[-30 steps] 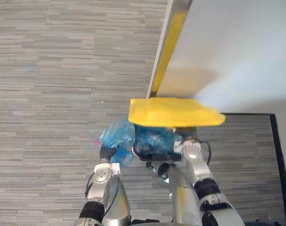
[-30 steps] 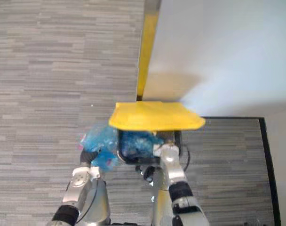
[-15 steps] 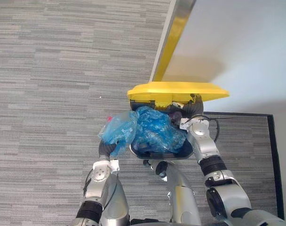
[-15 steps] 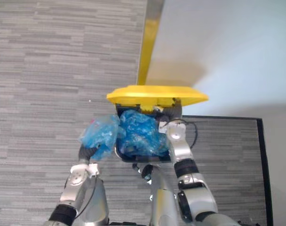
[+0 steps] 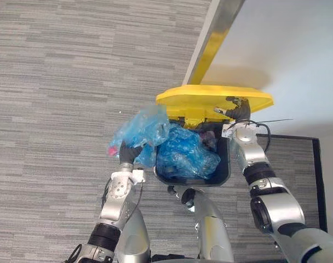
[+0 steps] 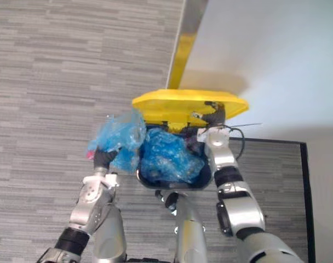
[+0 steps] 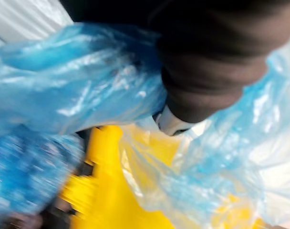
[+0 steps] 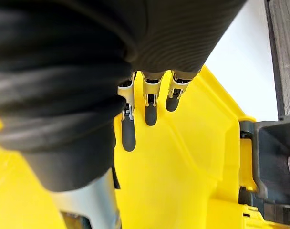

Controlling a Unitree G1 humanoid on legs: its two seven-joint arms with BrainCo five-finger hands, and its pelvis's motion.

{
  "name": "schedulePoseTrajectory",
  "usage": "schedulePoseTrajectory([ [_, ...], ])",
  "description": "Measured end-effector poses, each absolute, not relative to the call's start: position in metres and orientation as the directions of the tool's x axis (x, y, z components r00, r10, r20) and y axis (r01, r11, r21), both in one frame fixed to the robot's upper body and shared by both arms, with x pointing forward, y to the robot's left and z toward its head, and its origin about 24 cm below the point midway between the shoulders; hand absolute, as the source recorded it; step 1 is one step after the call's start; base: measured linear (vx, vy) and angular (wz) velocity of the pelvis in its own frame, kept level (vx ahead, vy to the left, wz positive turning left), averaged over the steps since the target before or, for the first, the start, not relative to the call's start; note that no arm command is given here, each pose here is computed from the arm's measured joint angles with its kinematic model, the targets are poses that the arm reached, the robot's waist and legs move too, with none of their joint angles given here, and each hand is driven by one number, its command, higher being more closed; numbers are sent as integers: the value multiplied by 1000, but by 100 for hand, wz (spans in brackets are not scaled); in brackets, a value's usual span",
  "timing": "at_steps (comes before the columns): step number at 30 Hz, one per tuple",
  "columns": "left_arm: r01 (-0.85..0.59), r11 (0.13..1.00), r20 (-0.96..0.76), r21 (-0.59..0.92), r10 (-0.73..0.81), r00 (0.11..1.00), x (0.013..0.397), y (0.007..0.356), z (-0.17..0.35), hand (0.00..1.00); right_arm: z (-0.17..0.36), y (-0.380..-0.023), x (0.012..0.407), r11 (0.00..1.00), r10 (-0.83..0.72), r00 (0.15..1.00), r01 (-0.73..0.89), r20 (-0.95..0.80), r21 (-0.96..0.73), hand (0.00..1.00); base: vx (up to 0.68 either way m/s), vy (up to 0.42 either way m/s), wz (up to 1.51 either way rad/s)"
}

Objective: Gather rubbish on tea table into small bin, then transfer packed bag to large trash can.

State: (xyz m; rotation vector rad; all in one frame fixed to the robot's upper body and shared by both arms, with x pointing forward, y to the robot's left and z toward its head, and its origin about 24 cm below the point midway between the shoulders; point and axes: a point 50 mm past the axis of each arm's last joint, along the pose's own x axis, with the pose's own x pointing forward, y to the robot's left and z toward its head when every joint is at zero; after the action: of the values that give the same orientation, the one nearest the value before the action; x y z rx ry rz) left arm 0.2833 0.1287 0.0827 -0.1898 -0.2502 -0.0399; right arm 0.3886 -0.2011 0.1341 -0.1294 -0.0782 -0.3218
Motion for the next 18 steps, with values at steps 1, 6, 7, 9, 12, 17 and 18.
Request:
schedulePoseTrajectory([
  [1, 86, 979, 282, -184, -32, 959, 284, 125, 91, 100, 137, -203, 389, 940, -314, 944, 324, 101, -110, 0, 0, 0, 0],
  [6, 186, 965, 364, -187, -108, 925, 283, 104, 111, 100, 145, -214, 391, 931, -345, 932, 355, 112, -87, 0, 10, 8, -2],
  [7, 223, 958, 379, -182, -141, 914, 283, 96, 115, 100, 147, -214, 391, 931, -345, 931, 355, 116, -83, 0, 28, 35, -9],
  [9, 273, 945, 395, -178, -185, 900, 283, 85, 119, 100, 150, -213, 392, 932, -342, 932, 353, 123, -81, 0, 20, 36, -9],
  [12, 346, 922, 425, -173, -247, 871, 280, 67, 128, 100, 155, -212, 393, 934, -338, 931, 350, 136, -77, 0, 11, 36, -3],
  [17, 416, 896, 446, -159, -311, 840, 276, 46, 134, 100, 160, -211, 393, 934, -335, 930, 349, 151, -74, 0, 0, 0, 0],
  [18, 428, 891, 452, -150, -323, 831, 275, 41, 136, 100, 162, -211, 394, 934, -335, 929, 349, 155, -73, 0, 0, 0, 0],
])
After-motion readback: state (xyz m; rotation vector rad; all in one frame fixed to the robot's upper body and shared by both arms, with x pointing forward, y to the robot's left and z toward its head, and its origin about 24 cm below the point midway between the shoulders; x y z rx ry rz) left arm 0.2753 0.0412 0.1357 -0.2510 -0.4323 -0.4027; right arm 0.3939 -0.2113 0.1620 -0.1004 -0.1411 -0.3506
